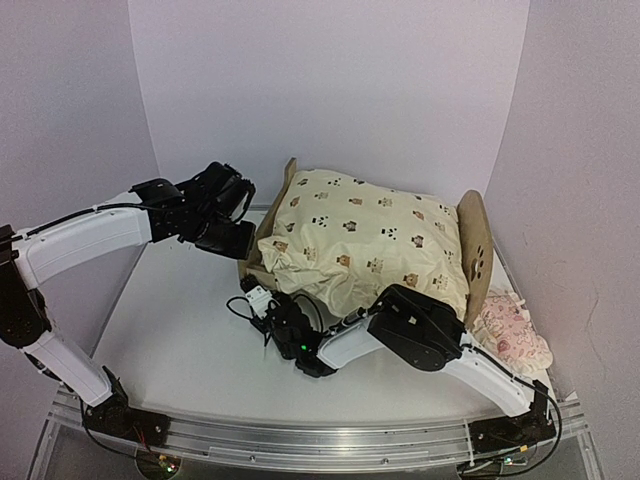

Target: Set up the pet bed

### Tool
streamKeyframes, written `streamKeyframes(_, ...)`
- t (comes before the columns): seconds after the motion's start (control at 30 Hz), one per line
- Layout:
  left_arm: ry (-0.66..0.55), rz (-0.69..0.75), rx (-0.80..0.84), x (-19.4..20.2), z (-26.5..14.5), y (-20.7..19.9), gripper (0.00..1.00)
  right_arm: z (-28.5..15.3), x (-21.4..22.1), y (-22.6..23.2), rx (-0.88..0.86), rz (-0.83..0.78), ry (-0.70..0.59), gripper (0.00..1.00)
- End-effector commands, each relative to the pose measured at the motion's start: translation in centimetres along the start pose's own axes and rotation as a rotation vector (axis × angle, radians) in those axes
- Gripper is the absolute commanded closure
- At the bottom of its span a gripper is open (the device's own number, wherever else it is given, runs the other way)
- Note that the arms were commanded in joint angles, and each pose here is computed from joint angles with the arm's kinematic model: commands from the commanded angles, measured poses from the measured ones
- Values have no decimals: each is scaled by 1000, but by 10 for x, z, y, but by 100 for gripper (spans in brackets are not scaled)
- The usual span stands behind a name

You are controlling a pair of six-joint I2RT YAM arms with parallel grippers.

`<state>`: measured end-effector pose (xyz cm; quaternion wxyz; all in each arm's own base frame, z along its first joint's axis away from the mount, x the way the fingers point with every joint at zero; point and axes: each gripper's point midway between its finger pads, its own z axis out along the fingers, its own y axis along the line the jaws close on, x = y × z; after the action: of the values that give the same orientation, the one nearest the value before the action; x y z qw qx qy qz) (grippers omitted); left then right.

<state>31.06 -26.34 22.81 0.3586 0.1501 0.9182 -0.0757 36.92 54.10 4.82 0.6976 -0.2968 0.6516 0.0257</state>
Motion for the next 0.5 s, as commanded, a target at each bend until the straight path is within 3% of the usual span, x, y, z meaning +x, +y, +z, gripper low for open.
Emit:
streamKeyframes(0.0,-258,-41,161,-69,-66,-24,100,-6,-10,-10,-50,37,-7,100)
streamKeyframes(0.47,-245,-42,116,-49,-33,-20,100,-76,-49,25,-280,109,-33,100)
